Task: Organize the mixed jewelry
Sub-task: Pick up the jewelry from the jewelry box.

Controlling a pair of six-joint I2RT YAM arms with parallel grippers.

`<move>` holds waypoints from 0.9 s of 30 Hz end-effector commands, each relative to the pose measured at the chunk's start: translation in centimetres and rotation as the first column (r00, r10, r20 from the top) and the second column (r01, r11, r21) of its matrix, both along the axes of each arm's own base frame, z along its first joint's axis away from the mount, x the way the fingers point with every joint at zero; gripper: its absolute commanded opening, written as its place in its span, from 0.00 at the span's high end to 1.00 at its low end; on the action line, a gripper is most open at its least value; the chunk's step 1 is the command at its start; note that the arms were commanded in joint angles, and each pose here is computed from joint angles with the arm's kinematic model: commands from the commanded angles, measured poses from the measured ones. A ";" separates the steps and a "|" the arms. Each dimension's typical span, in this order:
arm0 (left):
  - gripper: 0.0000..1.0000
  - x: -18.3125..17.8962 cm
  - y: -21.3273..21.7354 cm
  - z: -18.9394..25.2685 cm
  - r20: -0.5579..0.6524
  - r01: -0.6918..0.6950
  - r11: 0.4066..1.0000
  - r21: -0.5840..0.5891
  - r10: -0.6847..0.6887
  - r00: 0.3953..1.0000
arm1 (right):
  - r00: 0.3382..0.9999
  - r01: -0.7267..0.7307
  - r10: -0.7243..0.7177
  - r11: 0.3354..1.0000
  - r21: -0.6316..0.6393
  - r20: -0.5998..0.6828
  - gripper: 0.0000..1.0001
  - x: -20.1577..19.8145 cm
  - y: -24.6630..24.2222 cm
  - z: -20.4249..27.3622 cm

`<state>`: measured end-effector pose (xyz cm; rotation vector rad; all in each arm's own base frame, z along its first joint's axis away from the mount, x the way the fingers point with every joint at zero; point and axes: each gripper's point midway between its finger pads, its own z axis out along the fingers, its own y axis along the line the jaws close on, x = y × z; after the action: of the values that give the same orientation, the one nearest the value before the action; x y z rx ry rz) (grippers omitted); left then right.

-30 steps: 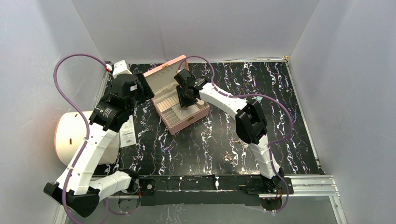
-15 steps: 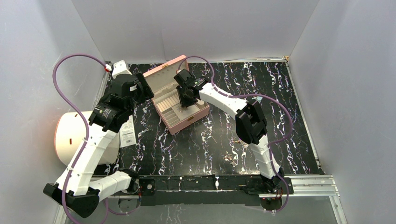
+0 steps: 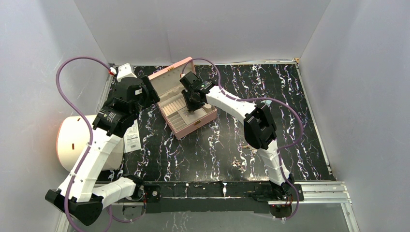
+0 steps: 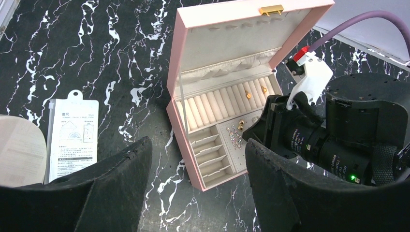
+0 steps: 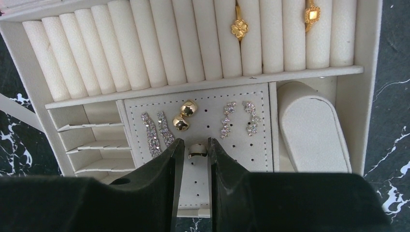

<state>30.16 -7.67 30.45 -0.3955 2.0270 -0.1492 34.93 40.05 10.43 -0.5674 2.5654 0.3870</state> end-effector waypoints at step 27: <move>0.32 -0.6 -0.4 0.8 0.020 0.021 0.999 -0.049 -0.020 1.000 | 0.970 -0.082 0.050 0.988 0.127 0.238 0.75 1.0 0.9 5.4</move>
<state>30.08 -8.18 30.35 -0.3899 2.0372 -0.1816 34.89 39.70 10.56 -0.6842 2.4560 0.3776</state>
